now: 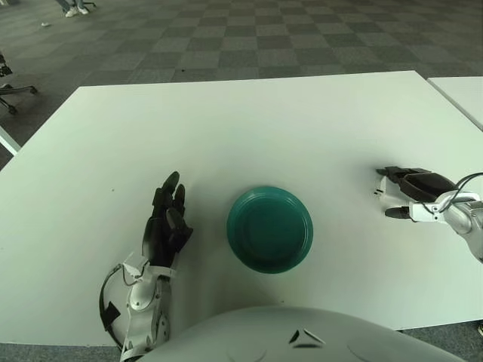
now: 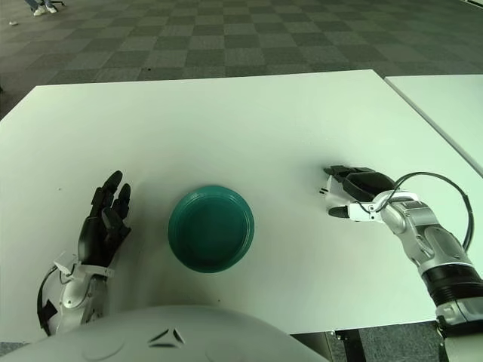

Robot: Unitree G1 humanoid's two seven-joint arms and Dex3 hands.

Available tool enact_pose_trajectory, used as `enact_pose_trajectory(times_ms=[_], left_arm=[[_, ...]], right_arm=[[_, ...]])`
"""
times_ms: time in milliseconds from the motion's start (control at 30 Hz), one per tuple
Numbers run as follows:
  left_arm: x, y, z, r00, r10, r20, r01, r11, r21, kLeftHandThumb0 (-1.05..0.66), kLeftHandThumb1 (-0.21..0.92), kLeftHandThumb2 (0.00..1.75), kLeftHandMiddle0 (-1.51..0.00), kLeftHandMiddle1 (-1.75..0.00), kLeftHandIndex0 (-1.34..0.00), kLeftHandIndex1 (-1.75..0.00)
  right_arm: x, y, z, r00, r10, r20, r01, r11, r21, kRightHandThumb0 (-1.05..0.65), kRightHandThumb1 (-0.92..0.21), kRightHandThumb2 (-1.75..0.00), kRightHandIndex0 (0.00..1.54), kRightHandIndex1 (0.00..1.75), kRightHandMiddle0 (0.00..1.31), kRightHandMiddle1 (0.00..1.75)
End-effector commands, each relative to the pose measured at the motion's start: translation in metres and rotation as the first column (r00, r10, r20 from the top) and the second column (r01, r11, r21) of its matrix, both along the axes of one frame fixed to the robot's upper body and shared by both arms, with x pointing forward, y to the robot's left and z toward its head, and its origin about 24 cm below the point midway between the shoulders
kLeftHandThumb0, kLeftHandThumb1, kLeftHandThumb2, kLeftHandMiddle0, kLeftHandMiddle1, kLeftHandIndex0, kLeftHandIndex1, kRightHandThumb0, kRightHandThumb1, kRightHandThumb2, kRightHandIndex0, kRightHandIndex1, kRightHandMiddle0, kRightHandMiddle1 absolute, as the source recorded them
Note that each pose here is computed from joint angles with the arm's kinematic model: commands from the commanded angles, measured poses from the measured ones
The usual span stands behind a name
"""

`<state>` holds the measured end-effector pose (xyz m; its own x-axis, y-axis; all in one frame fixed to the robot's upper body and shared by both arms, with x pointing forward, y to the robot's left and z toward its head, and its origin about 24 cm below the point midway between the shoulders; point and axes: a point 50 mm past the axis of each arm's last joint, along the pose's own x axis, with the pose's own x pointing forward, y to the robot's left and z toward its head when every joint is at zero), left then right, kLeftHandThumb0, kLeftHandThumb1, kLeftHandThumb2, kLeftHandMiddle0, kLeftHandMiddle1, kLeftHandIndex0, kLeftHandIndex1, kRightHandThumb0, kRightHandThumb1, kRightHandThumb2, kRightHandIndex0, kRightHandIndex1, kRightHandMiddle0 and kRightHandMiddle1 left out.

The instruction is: Put the charger into the plate.

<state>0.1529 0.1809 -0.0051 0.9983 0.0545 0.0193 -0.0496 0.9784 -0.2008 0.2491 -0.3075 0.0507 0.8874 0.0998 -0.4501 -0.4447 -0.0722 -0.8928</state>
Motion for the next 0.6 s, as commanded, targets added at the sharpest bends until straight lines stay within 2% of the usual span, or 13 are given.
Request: enact_pose_trajectory(times_ms=[0,400,533,567], left_arm=[[-0.007,0.0,-0.013,0.996,0.003,-0.089,-0.004,1.0,-0.011,-0.88,0.92,1.03,-0.19,0.0,0.0,-0.54],[-0.006,0.001,-0.013,0.996,0.004,-0.089,-0.005,1.0,-0.01,-0.88,0.92,1.03,-0.19,0.0,0.0,-0.54],[-0.006,0.002,-0.013,0.996,0.004,-0.089,-0.005,1.0,-0.01,-0.88,0.92,1.03,-0.19,0.0,0.0,-0.54],[-0.006,0.002,-0.013,0.996,0.004,-0.089,-0.005,1.0,-0.01,-0.88,0.92,1.03,-0.19,0.0,0.0,-0.54]], right_arm=[[-0.001,-0.002,-0.012,0.999,-0.013,-0.035,0.013,1.0,-0.009,-0.98,-0.92,-0.43,0.19,0.01,0.0,0.38],[0.004,-0.008,-0.021,0.999,-0.028,-0.04,0.028,1.0,0.005,-0.94,-0.92,-0.39,0.26,0.04,0.0,0.4],[0.005,-0.009,-0.024,0.999,-0.039,-0.028,0.04,0.999,0.02,-0.89,-0.92,-0.35,0.33,0.06,0.0,0.48],[0.005,-0.01,-0.024,0.999,-0.043,-0.025,0.044,0.999,0.025,-0.87,-0.92,-0.33,0.37,0.08,0.0,0.55]])
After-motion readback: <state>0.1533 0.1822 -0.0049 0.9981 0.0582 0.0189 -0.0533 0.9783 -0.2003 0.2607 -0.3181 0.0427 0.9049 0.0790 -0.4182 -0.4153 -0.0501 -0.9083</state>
